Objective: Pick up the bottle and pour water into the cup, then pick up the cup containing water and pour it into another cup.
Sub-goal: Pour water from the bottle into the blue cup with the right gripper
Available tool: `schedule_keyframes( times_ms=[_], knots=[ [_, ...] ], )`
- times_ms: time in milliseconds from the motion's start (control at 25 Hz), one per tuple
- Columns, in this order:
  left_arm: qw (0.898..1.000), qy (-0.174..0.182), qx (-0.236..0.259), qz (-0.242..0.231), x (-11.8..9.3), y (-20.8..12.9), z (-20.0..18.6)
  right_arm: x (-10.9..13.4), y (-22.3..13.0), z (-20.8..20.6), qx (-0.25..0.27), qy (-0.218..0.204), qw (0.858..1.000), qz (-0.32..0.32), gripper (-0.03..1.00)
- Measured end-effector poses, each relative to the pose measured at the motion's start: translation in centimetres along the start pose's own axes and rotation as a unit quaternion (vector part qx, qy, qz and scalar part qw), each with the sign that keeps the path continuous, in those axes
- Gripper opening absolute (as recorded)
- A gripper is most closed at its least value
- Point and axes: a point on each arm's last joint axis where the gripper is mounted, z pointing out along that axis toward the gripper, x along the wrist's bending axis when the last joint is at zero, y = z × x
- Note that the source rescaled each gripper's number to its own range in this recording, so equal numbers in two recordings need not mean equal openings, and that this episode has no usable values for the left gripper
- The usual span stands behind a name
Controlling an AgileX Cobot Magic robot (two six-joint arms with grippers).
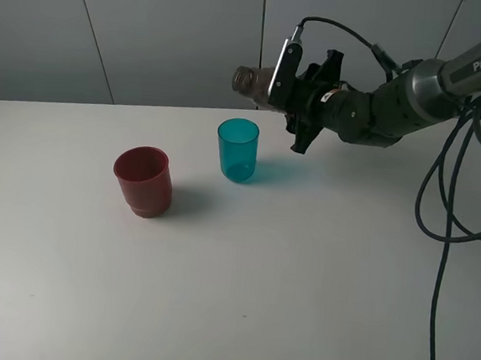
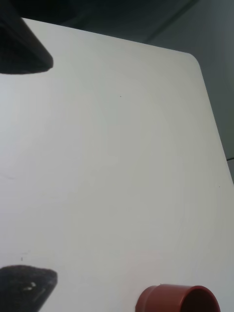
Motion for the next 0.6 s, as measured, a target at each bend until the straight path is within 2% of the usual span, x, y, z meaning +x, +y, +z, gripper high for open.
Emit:
schedule_keyframes(
  times_ms=[160, 600],
  knots=[
    [1.0, 0.0, 0.0, 0.0, 0.0, 0.0, 0.0, -0.01, -0.03, 0.0, 0.002, 0.0, 0.999, -0.053, 0.0],
    [1.0, 0.0, 0.0, 0.0, 0.0, 0.0, 0.0, -0.51, -0.41, -0.02, 0.026, -0.025, 0.992, -0.119, 0.0]
  ],
)
